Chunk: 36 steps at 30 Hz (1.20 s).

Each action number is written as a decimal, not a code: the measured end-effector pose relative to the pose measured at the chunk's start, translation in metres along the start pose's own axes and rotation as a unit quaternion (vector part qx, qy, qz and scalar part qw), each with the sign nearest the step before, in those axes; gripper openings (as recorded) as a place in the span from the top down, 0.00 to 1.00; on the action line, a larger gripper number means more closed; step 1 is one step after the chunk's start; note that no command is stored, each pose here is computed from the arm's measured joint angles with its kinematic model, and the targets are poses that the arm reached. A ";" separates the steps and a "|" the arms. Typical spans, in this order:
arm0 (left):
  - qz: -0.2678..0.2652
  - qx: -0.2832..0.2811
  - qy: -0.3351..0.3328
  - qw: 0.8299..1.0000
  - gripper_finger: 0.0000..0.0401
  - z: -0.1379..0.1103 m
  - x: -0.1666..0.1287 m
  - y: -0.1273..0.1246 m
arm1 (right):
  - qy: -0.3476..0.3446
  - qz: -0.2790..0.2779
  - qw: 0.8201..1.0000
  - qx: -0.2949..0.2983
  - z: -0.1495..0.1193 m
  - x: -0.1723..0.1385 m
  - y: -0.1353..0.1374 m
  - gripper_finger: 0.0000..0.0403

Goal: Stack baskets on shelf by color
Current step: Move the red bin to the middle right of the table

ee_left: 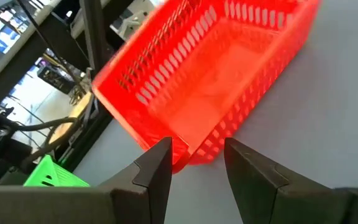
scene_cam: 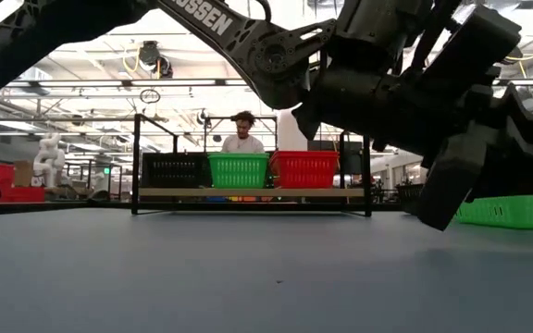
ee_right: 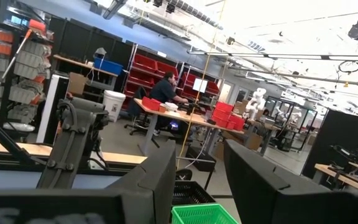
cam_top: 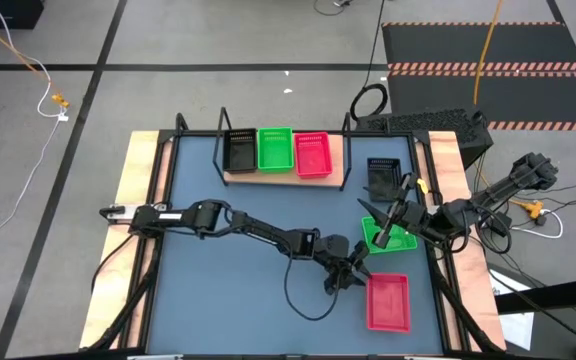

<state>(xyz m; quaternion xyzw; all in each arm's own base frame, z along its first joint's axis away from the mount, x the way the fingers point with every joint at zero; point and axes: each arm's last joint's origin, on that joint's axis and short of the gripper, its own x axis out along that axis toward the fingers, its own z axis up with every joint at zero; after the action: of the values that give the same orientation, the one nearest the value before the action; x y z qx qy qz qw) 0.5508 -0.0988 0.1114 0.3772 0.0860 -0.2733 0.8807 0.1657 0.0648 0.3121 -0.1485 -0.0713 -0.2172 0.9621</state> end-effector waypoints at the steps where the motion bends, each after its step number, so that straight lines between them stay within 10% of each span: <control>1: -0.003 0.000 0.002 1.000 0.63 0.000 0.000 -0.001 | 0.000 0.000 1.000 0.000 0.000 0.000 0.000 0.68; 22: -0.014 0.103 0.008 0.995 0.97 0.026 0.009 -0.026 | 0.000 0.000 1.000 0.000 0.000 0.000 0.000 0.68; 36: 0.027 0.110 0.051 0.992 0.98 0.056 -0.004 -0.015 | 0.001 0.000 1.000 -0.002 0.000 0.000 0.000 0.68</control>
<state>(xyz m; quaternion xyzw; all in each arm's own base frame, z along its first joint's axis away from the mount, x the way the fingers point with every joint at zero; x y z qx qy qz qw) 0.5363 -0.1453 0.1432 0.4872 0.0903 -0.2373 0.8356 0.1659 0.0648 0.3118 -0.1499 -0.0697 -0.2171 0.9620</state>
